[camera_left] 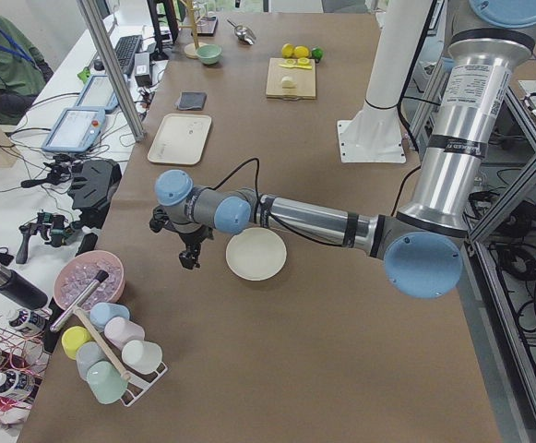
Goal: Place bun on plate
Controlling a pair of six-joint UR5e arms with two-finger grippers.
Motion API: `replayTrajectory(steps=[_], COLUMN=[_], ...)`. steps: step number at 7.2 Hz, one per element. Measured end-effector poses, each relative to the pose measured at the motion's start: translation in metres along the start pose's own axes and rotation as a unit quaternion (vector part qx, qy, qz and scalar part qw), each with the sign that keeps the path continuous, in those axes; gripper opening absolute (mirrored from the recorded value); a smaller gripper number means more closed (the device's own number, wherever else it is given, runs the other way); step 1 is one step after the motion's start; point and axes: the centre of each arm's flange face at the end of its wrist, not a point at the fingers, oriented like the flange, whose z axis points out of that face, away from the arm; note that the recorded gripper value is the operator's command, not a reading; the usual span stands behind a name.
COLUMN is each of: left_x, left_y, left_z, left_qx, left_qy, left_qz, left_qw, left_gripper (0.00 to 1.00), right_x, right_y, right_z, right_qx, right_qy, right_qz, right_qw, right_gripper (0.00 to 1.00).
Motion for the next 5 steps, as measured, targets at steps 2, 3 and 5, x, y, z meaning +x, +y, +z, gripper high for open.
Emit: replayTrajectory(steps=[2,3,5], left_x=[0.009,0.015,0.022], left_y=[0.005,0.006,0.010], left_z=[0.022,0.036,0.070], left_qx=[-0.019,-0.032,-0.056], left_qy=[0.005,0.007,0.012], left_qz=[0.007,0.011,0.021], left_qw=[0.9998,0.9994,0.9982], left_gripper=[0.98,0.98,0.98], right_x=[-0.019,-0.023,-0.034], right_y=[-0.008,-0.009,-0.008], right_z=[0.003,0.003,-0.007], right_qx=[-0.003,-0.002,0.007], right_qy=[-0.011,-0.014,-0.018], right_qz=[-0.015,-0.018,-0.019], right_qw=[0.9998,0.9997,0.9996], right_gripper=[1.00,1.00,1.00])
